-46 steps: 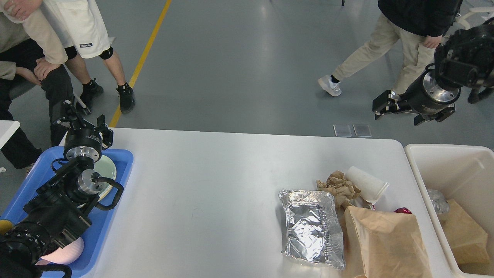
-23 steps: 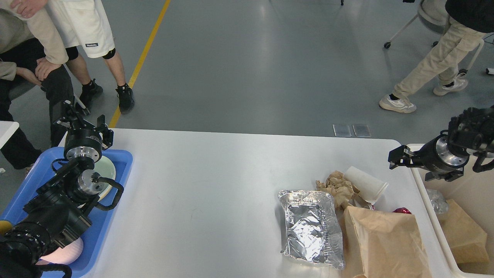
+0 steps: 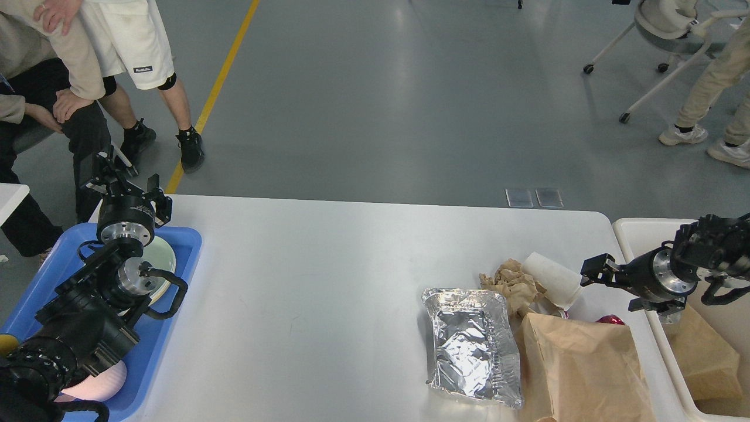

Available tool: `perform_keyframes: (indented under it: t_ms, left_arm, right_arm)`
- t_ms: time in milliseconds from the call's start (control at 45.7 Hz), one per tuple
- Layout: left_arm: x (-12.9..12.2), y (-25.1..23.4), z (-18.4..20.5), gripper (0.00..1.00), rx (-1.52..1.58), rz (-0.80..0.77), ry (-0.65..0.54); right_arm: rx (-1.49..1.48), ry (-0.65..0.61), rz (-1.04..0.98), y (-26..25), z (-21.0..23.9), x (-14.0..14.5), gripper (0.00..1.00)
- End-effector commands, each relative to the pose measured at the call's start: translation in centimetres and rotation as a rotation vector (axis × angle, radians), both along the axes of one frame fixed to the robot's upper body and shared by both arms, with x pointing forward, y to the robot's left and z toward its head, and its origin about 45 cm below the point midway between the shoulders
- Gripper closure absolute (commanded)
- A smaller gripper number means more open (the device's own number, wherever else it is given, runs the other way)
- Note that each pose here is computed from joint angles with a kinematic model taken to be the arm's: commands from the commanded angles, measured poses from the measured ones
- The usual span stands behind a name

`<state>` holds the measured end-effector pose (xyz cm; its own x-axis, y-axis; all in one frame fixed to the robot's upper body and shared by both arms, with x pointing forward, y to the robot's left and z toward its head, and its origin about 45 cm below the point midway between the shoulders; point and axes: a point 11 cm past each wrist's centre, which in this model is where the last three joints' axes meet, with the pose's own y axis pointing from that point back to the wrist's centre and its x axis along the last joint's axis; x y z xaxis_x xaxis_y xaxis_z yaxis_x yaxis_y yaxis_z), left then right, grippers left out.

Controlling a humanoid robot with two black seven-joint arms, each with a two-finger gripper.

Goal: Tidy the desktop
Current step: 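Lower the right gripper toward the white bin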

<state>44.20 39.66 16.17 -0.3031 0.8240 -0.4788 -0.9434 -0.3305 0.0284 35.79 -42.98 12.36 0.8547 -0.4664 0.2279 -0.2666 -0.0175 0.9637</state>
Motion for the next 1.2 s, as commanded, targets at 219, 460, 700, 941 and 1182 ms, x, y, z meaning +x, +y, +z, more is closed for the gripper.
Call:
perform_keyframes:
  t_ms: [219, 460, 700, 941, 1182]
  left_arm:
    - [0.0, 0.0, 0.0, 0.04, 0.0, 0.0, 0.0]
    - [0.0, 0.0, 0.0, 0.04, 0.0, 0.0, 0.0]
    - [0.0, 0.0, 0.0, 0.04, 0.0, 0.0, 0.0]
    - [0.0, 0.0, 0.0, 0.04, 0.0, 0.0, 0.0]
    - [0.0, 0.0, 0.0, 0.04, 0.0, 0.0, 0.0]
  right_arm:
    - [-0.001, -0.006, 0.007, 0.3, 0.3, 0.4, 0.0]
    - [-0.009, -0.012, -0.001, -0.2, 0.6, 0.5, 0.0]
    - [-0.014, -0.017, 0.005, -0.1, 0.4, 0.7, 0.0]
    - [-0.022, -0.032, 0.007, -0.1, 0.8, 1.2, 0.0]
    - [-0.029, -0.05, 0.004, -0.4, 1.3, 1.6, 0.0]
